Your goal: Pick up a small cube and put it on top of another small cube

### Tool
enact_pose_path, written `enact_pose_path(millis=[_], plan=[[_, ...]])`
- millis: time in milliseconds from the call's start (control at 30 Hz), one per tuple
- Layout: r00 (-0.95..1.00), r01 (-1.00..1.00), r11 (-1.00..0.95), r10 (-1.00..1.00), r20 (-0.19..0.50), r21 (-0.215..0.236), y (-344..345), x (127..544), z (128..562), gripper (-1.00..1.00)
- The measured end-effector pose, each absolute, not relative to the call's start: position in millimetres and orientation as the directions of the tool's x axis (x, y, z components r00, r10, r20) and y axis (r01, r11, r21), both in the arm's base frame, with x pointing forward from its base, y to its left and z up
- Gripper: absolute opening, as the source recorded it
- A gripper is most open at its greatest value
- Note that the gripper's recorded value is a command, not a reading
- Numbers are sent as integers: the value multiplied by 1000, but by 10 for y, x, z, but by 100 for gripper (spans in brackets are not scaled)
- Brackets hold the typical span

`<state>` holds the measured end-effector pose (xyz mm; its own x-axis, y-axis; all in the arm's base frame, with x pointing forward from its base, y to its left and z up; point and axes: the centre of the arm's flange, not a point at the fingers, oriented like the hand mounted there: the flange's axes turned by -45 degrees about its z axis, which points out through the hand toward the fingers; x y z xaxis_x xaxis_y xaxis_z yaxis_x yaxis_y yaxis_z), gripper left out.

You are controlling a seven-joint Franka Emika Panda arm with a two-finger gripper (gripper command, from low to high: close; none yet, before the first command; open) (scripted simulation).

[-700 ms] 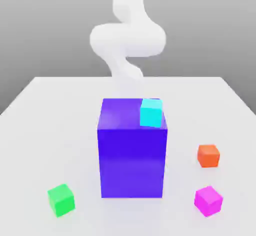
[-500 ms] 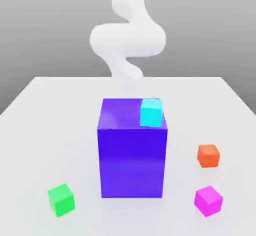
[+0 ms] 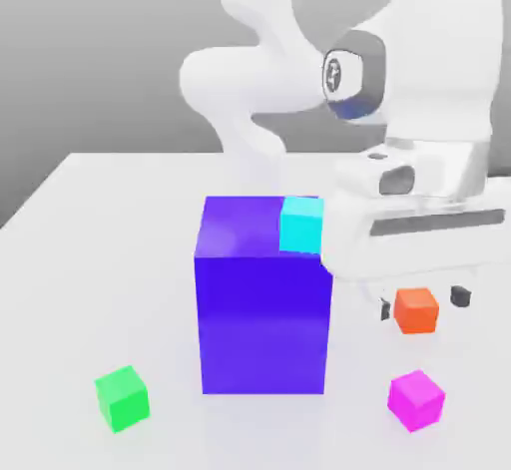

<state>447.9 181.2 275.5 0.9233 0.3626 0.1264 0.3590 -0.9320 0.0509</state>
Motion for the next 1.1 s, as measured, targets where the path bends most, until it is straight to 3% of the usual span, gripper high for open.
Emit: enact_pose_path(millis=[133,300,333,533,733,833,967,1100], plan=[[910,413,-911,413,23,11,2008,4190,2055,0],[906,423,-906,423,2,-1,2059,4121,1409,0],[906,424,-906,424,1,-1,2056,4114,1317,-100],[905,425,-905,425,1,0,2056,4109,1271,-100],[905,424,-905,424,0,0,2056,4117,1835,-100],[907,420,-908,420,-36,1,2008,4378,1897,-100],[973,225,-974,224,-52,15,1139,4718,2015,-100],[999,-17,-1000,-17,-45,20,141,4756,2165,-100]])
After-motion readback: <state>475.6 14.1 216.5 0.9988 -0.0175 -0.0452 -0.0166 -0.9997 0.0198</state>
